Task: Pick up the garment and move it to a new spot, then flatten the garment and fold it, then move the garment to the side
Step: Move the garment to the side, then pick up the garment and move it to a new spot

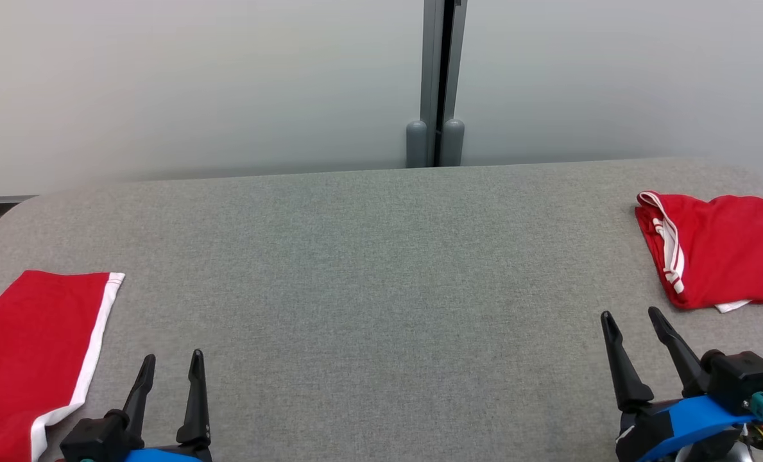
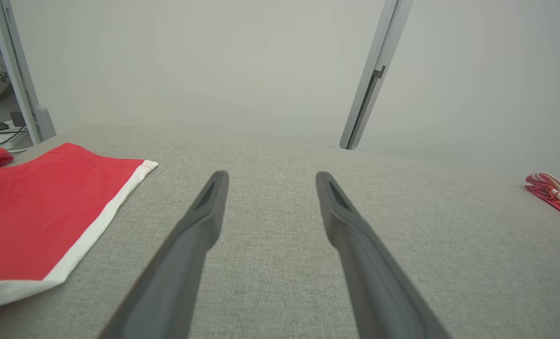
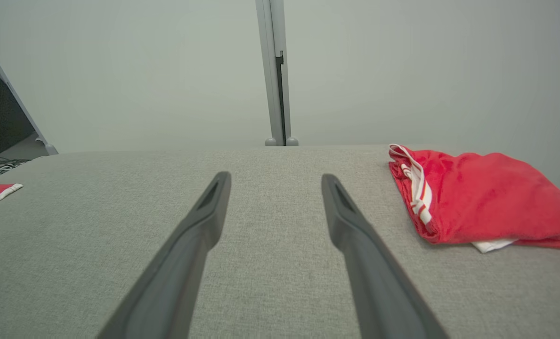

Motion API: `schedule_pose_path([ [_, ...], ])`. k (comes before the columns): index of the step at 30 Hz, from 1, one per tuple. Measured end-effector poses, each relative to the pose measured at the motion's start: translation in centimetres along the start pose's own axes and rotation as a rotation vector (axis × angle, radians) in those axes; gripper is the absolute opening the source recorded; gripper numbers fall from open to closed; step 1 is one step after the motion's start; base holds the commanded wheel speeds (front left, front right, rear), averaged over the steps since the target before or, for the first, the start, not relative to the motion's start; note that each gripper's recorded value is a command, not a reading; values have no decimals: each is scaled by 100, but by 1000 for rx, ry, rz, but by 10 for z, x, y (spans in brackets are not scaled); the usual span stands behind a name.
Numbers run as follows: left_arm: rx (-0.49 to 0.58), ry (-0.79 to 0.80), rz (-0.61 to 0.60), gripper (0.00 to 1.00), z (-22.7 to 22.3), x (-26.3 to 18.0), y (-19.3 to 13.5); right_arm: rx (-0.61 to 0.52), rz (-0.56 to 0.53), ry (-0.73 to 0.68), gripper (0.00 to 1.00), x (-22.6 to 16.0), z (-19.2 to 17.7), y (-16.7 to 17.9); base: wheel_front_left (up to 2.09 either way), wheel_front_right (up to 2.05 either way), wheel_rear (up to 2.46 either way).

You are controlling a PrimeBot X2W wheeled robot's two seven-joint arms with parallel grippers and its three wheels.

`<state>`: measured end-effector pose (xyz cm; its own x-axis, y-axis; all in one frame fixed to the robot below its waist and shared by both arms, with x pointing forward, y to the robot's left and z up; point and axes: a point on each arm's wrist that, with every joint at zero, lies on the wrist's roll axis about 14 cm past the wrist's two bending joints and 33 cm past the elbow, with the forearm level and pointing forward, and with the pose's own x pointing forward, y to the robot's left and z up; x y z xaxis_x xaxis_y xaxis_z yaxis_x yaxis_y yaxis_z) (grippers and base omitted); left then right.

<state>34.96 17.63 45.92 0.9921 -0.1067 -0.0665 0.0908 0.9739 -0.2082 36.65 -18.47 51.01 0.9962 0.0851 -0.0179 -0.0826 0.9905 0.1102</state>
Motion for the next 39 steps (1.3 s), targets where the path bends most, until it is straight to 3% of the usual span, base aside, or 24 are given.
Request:
schedule_pose_path([
  [24, 27, -5, -24, 100, 2, 2, -6, 12, -38, 40, 100, -9, -15, -5, 0, 0, 0],
  [39, 60, -55, 99, 100, 19, -23, 30, 13, 127, 50, 100, 18, -20, 50, 0, 0, 0],
])
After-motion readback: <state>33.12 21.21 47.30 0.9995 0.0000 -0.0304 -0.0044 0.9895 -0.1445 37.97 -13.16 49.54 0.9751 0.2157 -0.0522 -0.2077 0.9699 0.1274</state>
